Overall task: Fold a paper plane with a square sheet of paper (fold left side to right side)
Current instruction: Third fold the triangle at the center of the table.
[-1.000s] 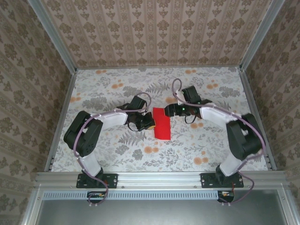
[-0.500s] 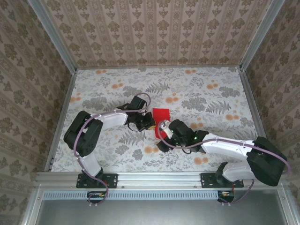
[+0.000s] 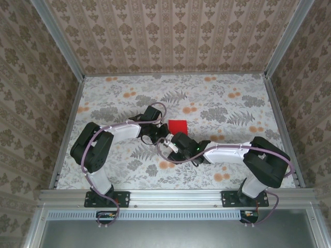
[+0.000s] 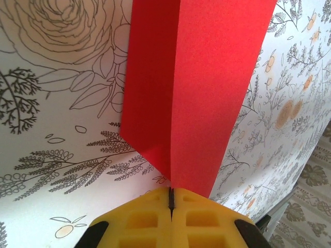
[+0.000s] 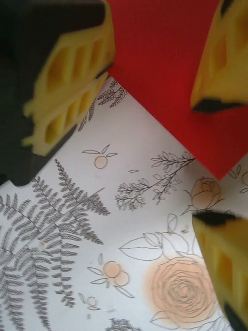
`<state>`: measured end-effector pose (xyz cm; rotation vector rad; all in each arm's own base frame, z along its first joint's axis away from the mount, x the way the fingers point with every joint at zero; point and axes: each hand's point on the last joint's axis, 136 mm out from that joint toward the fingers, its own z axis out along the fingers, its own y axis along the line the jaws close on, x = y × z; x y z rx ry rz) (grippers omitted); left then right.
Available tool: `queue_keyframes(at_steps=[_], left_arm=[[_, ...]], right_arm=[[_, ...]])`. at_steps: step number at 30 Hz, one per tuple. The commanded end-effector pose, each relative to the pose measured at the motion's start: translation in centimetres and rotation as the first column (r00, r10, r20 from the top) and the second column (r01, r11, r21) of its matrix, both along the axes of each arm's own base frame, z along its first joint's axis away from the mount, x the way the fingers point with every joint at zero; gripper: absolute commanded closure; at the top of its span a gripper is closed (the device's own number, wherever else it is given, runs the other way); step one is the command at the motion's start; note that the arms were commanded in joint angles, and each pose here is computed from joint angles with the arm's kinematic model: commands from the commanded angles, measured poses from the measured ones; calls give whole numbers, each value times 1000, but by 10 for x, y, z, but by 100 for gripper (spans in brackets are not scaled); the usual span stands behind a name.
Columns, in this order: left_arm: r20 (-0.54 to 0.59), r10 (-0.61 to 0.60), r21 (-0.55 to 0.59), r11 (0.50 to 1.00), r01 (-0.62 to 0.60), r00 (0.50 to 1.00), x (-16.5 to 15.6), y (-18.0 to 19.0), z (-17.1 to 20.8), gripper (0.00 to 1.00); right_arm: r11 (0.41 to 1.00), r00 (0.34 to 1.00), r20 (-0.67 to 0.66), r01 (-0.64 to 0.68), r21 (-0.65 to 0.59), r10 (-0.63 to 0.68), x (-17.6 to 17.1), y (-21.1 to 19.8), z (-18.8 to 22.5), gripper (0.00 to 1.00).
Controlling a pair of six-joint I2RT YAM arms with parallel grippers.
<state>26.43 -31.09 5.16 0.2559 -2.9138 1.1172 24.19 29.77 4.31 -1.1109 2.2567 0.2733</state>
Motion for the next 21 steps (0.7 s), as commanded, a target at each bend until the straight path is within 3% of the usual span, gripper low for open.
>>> queue_keyframes(at_steps=[1, 8, 16, 21], left_arm=[[-2, -4, -22, 1000, 4, 1000, -2, -3, 6, 100], [10, -23, -11, 1000, 23, 1000, -1, 1, 7, 99], [66, -76, 56, 996, 72, 995, 9, 29, 25, 73], [101, -109, 76, 992, 101, 989, 21, 38, 33, 72]], right_arm=[[1000, 1000, 19, -5, 0, 5, 7, 7, 4, 59], [1000, 1000, -27, -5, 24, 6, 2, 2, 9, 98], [995, 985, -172, -12, 101, 29, -10, -2, 14, 100], [988, 967, -252, 5, 155, 34, -12, 1, 15, 100]])
